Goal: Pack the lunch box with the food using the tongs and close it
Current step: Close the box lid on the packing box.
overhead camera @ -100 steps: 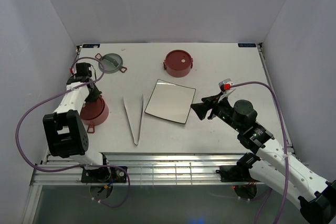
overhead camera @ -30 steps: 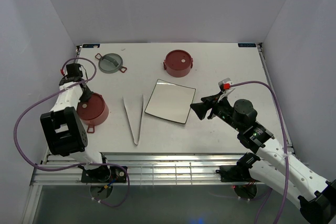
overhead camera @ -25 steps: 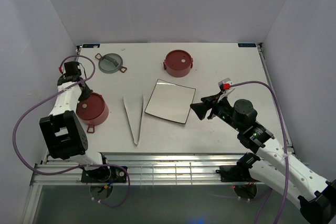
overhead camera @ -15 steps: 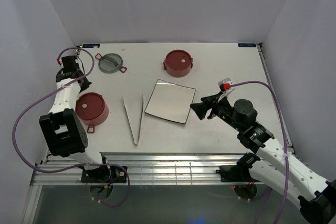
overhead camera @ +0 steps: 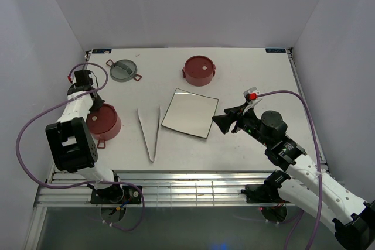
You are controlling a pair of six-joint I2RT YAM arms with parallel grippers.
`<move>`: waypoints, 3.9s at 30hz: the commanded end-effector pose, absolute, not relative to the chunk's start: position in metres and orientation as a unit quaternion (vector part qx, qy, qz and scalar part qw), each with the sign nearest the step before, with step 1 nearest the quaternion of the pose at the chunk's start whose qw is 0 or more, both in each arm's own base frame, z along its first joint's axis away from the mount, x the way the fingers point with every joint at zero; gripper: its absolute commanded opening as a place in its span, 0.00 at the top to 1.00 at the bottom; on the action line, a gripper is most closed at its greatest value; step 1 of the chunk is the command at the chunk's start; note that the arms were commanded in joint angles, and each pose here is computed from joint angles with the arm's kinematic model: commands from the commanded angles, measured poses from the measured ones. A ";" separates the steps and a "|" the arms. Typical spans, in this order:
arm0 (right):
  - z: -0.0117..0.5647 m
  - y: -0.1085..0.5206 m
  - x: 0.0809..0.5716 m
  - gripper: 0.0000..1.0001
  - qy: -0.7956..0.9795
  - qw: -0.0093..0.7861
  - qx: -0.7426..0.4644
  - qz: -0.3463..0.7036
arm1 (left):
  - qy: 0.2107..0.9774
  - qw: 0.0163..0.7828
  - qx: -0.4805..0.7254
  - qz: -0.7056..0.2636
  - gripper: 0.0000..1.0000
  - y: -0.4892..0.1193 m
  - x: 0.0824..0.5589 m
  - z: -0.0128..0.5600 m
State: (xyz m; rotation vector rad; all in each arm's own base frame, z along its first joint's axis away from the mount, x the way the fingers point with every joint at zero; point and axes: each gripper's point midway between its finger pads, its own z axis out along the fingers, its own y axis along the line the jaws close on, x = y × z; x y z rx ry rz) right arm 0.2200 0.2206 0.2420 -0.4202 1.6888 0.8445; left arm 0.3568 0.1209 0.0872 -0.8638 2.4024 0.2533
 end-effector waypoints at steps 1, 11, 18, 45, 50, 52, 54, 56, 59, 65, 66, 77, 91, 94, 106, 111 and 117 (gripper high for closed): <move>0.271 0.221 0.220 0.28 0.693 0.593 -0.180 0.368 | 0.906 0.235 -0.330 0.124 1.00 0.124 0.326 0.072; 0.271 0.221 0.220 0.28 0.695 0.591 -0.181 0.369 | 0.915 0.214 -0.318 0.128 1.00 0.119 0.322 0.063; 0.264 0.223 0.224 0.28 0.701 0.586 -0.180 0.364 | 0.882 0.351 -0.310 0.061 0.67 0.106 0.360 0.172; 0.268 0.227 0.218 0.28 0.696 0.580 -0.193 0.378 | 0.893 0.353 -0.278 0.028 0.63 0.108 0.398 0.117; 0.268 0.227 0.218 0.27 0.696 0.579 -0.193 0.377 | 0.896 0.344 -0.278 0.023 0.63 0.106 0.394 0.105; 0.268 0.227 0.218 0.27 0.696 0.580 -0.192 0.376 | 0.897 0.340 -0.280 0.021 0.64 0.105 0.395 0.102; 0.267 0.227 0.218 0.27 0.697 0.579 -0.192 0.376 | 0.898 0.340 -0.279 0.021 0.64 0.105 0.394 0.101; 0.267 0.227 0.218 0.27 0.697 0.579 -0.192 0.377 | 0.897 0.343 -0.278 0.023 0.64 0.106 0.394 0.104; 0.267 0.227 0.218 0.27 0.697 0.579 -0.192 0.376 | 0.893 0.355 -0.275 0.030 0.64 0.109 0.395 0.114; 0.267 0.228 0.219 0.27 0.698 0.577 -0.194 0.376 | 0.870 0.400 -0.284 0.053 0.63 0.118 0.395 0.164; 0.266 0.228 0.219 0.27 0.699 0.576 -0.195 0.375 | 0.868 0.394 -0.295 0.062 0.63 0.121 0.389 0.167; 0.264 0.229 0.220 0.27 0.701 0.576 -0.194 0.374 | 0.878 0.346 -0.322 0.077 1.00 0.111 0.330 0.153; 0.264 0.229 0.220 0.27 0.700 0.576 -0.194 0.374 | 0.911 0.229 -0.338 0.049 1.00 0.092 0.309 0.057; 0.263 0.229 0.222 0.27 0.702 0.575 -0.194 0.372 | 0.910 0.240 -0.336 0.046 1.00 0.092 0.311 0.063; 0.261 0.222 0.227 0.27 0.710 0.582 -0.183 0.352 | 0.845 0.457 -0.270 -0.066 0.42 0.061 0.339 0.237; 0.261 0.210 0.247 0.27 0.723 0.602 -0.164 0.294 | 0.826 0.500 -0.195 -0.170 0.02 0.011 0.318 0.291; 0.264 0.202 0.273 0.27 0.771 0.578 -0.113 0.240 | 0.812 0.514 -0.144 -0.237 0.02 -0.027 0.293 0.298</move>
